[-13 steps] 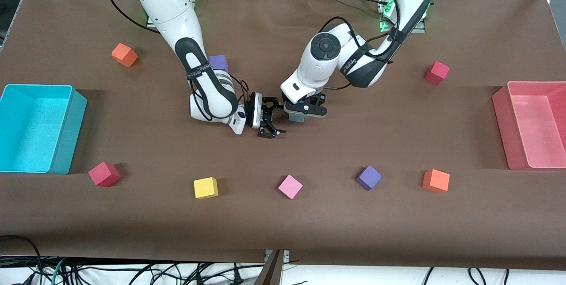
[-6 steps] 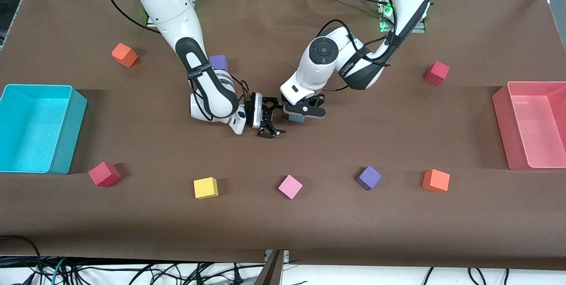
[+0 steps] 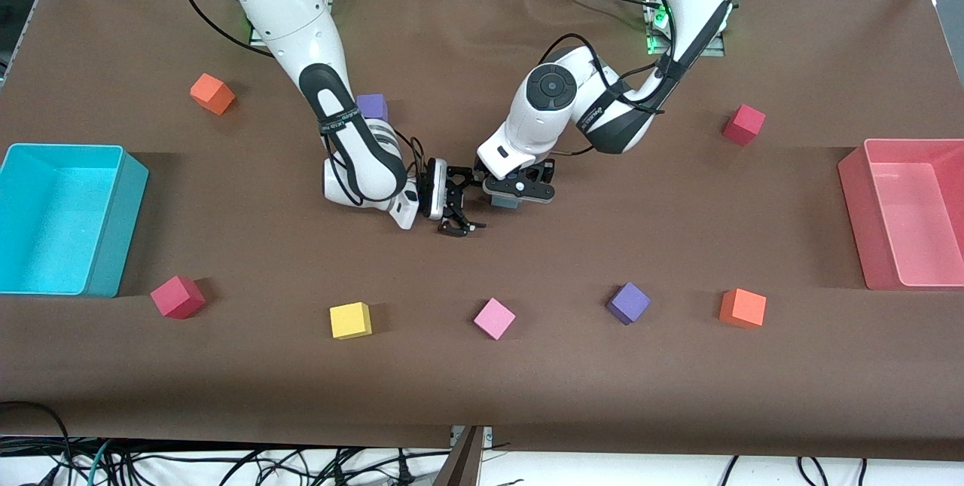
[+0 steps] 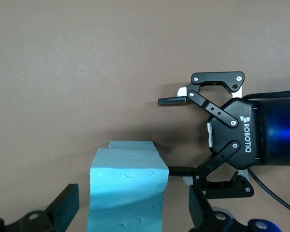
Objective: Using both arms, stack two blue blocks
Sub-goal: 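Lower the cube onto the first blue cube and open the left gripper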
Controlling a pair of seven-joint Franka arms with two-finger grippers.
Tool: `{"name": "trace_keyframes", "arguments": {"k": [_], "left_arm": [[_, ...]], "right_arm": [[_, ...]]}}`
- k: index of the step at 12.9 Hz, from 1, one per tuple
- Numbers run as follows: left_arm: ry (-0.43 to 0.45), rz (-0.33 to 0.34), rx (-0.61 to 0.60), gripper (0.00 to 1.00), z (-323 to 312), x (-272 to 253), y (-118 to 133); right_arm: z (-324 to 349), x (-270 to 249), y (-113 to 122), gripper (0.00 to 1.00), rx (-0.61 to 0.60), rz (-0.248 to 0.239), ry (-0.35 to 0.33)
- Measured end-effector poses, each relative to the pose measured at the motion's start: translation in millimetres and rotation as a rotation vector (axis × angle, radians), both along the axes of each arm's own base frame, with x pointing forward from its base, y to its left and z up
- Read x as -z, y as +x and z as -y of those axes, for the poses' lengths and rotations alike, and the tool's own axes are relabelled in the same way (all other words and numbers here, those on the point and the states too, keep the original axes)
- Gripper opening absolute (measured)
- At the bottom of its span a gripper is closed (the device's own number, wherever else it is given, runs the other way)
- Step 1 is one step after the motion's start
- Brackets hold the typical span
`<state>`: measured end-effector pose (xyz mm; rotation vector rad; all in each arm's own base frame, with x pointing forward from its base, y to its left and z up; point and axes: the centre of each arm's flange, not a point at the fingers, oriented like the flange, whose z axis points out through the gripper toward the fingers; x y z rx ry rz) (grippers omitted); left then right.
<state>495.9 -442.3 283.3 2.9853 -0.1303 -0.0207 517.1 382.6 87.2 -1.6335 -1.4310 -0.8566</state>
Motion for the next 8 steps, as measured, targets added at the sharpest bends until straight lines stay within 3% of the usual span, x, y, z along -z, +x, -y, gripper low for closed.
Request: {"name": "trace_keyframes", "arguments": {"k": [3, 8], "left_arm": [[0.022, 0.005, -0.01, 1.0, -1.9, -27.7, -0.2], [0.124, 0.005, -0.017, 1.0, -18.0, -128.8, -14.4]], "right_arm": [[0.6, 0.2, 0.3, 1.0, 0.003, 0.002, -0.005], [0.8, 0.3, 0.4, 1.0, 0.003, 0.004, -0.006]]}}
